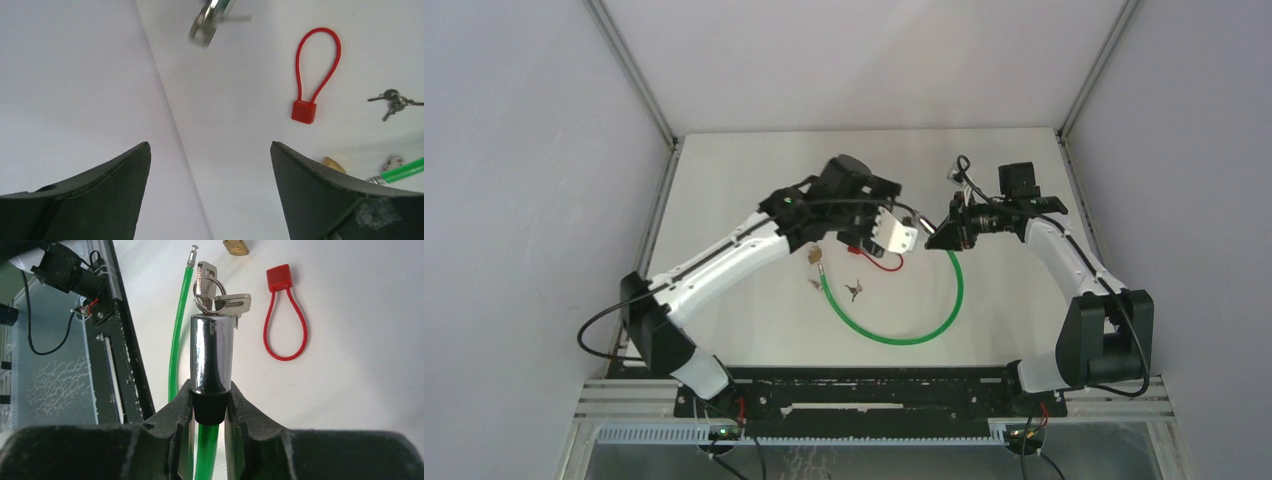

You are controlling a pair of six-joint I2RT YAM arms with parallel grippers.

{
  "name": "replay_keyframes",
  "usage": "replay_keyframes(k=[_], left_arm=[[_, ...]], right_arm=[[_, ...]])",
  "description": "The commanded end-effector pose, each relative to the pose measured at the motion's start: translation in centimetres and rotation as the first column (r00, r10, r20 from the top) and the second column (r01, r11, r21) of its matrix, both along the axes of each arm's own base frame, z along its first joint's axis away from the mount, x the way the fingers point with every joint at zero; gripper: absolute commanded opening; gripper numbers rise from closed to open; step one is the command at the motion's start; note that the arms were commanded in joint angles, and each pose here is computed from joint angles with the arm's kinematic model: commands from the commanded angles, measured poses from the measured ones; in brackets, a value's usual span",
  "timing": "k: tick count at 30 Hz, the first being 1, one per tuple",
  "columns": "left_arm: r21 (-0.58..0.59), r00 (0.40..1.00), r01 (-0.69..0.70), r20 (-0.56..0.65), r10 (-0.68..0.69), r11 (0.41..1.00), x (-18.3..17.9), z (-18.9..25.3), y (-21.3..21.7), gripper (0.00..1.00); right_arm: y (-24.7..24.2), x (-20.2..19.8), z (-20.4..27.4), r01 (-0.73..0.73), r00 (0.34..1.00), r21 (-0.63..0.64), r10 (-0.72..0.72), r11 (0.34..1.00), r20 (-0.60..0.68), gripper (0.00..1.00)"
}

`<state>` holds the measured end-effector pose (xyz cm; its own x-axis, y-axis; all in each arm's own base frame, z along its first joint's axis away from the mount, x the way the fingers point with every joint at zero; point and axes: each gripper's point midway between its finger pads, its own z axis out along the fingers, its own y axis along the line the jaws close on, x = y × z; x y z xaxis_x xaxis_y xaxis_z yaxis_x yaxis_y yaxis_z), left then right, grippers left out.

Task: Lock with the key
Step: Lock the lock at the center of the board.

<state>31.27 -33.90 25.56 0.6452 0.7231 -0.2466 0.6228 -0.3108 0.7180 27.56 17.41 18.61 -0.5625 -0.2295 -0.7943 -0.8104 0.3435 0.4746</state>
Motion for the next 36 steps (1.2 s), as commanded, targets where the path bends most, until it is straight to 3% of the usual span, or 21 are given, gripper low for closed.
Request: replay_keyframes(k=[1,5,9,13,17,25,31,36], left_arm=[[-0.201,0.964,-0.213,-0.203,0.172,0.956,-0.7,2.3,4.8,0.94],[-0.233,0.841,-0.483,-0.39,0.374,0.844,0.2,-0.9,9.0,0.98],[-0.132,0.595,-0.721,-0.621,0.51,0.68,-0.2,-5.2,12.6,0.97],[0.006,0.352,-0.826,-0.775,0.525,0.563,-2.0,-9.3,14.9,0.93],[0.094,0.208,-0.856,-0.838,0.505,0.509,-4.1,-12.4,15.2,0.88],[0.101,0.119,-0.865,-0.911,0.395,0.492,-5.0,-13.8,13.1,0.85],[0.105,0.04,-0.902,-0.945,0.323,0.419,-3.6,-15.2,11.0,0.74],[0.062,0.044,-0.94,-0.952,0.302,0.335,-1.7,-15.9,9.9,0.72]], right_arm=[[-0.2,1.0,2.6,0.04,0.995,0.009,-0.041,0.999,0.096,0.0],[-0.5,1.4,3.0,0.089,0.989,0.005,-0.089,0.996,0.115,0.0],[-1.1,2.1,3.5,0.143,0.982,-0.002,-0.141,0.99,0.122,0.0],[-2.3,3.1,3.7,0.214,0.968,-0.004,-0.212,0.977,0.133,0.0],[-3.5,3.9,3.8,0.275,0.952,-0.006,-0.271,0.962,0.142,0.0],[-5.1,4.1,3.5,0.338,0.933,-0.012,-0.333,0.941,0.136,0.0],[-5.3,3.8,3.5,0.351,0.927,-0.014,-0.345,0.936,0.146,0.0],[-5.3,3.7,3.5,0.348,0.928,-0.012,-0.342,0.938,0.145,0.0]])
